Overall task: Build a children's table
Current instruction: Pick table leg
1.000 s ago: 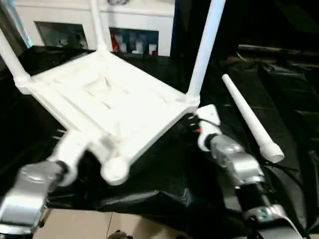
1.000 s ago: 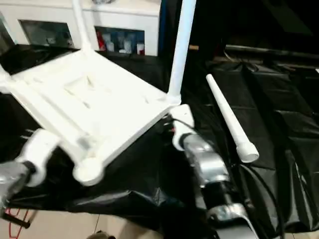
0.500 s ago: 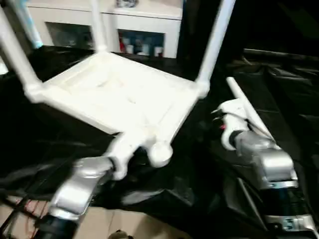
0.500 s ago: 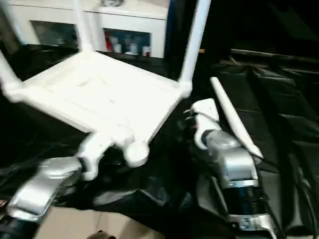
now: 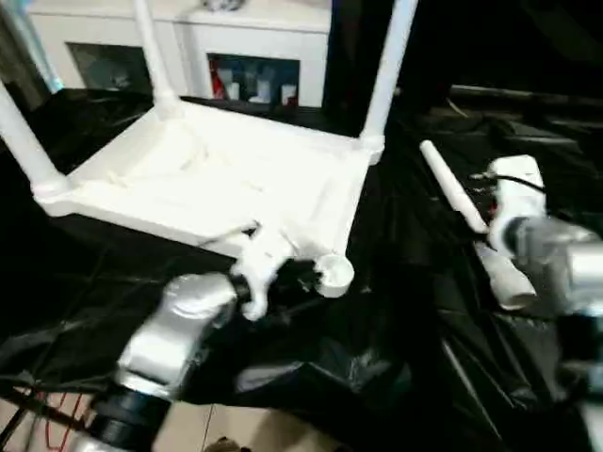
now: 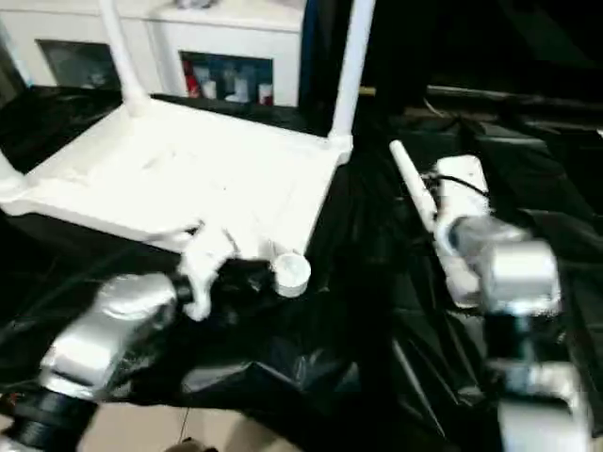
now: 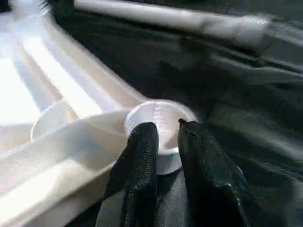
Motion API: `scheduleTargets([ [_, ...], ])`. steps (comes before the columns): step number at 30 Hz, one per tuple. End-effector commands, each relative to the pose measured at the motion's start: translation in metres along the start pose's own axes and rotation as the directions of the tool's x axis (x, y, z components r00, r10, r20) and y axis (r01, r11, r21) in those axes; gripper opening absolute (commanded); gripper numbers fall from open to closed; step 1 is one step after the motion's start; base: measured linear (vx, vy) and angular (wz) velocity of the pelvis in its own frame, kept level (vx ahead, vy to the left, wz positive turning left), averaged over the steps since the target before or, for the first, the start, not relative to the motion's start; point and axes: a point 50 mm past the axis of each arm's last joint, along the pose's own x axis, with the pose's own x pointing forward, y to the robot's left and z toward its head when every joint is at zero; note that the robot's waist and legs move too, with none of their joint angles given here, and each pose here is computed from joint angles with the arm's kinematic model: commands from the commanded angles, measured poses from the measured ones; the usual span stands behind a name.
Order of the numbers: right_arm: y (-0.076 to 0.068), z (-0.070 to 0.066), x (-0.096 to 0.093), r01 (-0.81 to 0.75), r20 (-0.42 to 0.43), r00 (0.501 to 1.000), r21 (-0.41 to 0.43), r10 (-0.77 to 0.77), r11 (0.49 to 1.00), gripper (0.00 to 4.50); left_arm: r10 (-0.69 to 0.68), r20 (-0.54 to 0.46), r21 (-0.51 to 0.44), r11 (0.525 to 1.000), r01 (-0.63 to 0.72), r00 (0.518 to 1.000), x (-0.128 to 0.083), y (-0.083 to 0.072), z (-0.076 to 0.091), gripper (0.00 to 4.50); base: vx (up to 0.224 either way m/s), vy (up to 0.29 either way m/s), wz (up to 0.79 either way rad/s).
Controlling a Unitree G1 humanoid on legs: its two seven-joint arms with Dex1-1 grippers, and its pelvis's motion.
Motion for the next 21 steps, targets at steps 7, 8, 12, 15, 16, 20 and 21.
scheduleTargets([
  [7,-0.031,0.001,0.013,0.025,-0.142,0.99,0.015,-0.023,1.0,4.48,-0.143,0.0,0.01,0.99,0.143,0.99,-0.016,-0.003,0.021,1.0,0.0,0.0,0.0],
  [8,-0.032,0.0,0.014,0.021,-0.148,0.989,0.021,-0.018,1.0,4.48,-0.147,0.0,0.009,0.989,0.147,0.989,-0.017,-0.003,0.021,1.0,0.0,0.0,0.0],
  [12,-0.032,-0.016,0.025,-0.027,-0.231,0.972,0.079,0.045,0.996,4.48,-0.185,-0.017,0.006,0.983,0.185,0.983,-0.02,-0.005,0.025,1.0,0.0,0.0,0.0],
  [15,-0.028,-0.022,0.03,-0.052,-0.249,0.965,0.118,0.081,0.992,4.48,-0.186,-0.03,0.007,0.983,0.186,0.982,-0.022,-0.005,0.025,1.0,0.0,0.0,0.0],
  [16,-0.027,-0.024,0.032,-0.052,-0.261,0.962,0.119,0.081,0.992,4.48,-0.188,-0.032,0.005,0.982,0.188,0.982,-0.023,-0.005,0.026,1.0,0.0,0.0,0.0],
  [20,-0.025,-0.028,0.035,-0.055,-0.298,0.951,0.096,0.081,0.994,4.17,-0.195,-0.033,-0.009,0.981,0.195,0.98,-0.024,-0.005,0.028,1.0,0.0,0.0,0.0],
  [21,-0.025,-0.029,0.036,-0.055,-0.303,0.95,0.088,0.079,0.995,4.17,-0.195,-0.035,-0.01,0.981,0.195,0.98,-0.025,-0.005,0.028,1.0,0.0,0.0,0.0],
])
